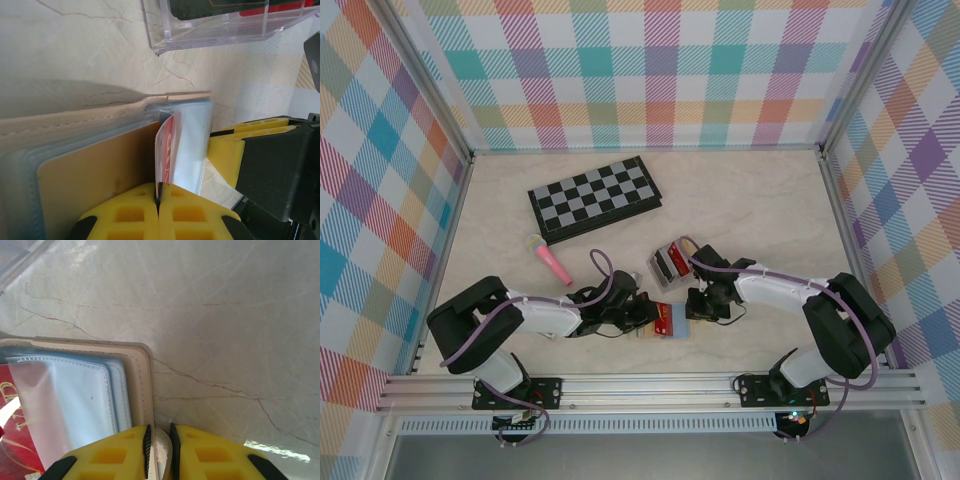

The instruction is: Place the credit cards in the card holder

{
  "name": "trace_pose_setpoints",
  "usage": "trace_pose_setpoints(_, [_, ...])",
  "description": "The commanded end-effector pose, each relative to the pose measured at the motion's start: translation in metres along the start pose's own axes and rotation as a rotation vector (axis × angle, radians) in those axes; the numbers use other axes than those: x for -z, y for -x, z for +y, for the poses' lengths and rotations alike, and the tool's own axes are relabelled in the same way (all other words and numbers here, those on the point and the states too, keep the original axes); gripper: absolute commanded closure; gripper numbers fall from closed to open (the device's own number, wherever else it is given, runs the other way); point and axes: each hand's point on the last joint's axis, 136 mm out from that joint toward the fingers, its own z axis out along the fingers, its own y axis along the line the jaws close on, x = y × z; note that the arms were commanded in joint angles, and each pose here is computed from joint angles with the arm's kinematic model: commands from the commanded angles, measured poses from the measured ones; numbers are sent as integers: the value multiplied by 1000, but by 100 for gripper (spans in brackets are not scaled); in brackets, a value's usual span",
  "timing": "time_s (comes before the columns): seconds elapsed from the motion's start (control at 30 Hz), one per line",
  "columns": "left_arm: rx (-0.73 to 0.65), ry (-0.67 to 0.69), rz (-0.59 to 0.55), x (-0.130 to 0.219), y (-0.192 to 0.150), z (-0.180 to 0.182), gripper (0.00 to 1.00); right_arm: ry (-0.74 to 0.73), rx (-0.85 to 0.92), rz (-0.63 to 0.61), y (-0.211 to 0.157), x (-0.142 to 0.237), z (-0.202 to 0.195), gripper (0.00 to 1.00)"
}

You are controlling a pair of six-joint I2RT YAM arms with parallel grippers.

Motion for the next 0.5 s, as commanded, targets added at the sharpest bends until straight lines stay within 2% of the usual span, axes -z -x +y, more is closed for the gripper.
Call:
trace_pose_setpoints(0.0, [-17,68,59,-7,-14,14,97,0,-9,52,-11,-12,-1,79])
trace_pose_setpoints(0.1, [-31,84,83,-5,-19,16,96,-8,-5,54,-11,-12,-3,79])
trace_pose_setpoints(0.2, [-50,95,88,-3,-20,19,87,-11,-4,49,-11,-11,-3,79])
trace_pose_setpoints(0.3, [-88,126,133,-3,-24,16,84,-15,-4,53,-11,-12,-4,79])
trace_pose_setpoints(0.37, [-98,144,125,2,-24,19,79,-18,-7,48,-11,-11,-5,79])
trace_pose_setpoints(0.47, [-115,185,100,11,-21,26,77,-20,-7,45,-12,-10,-6,79])
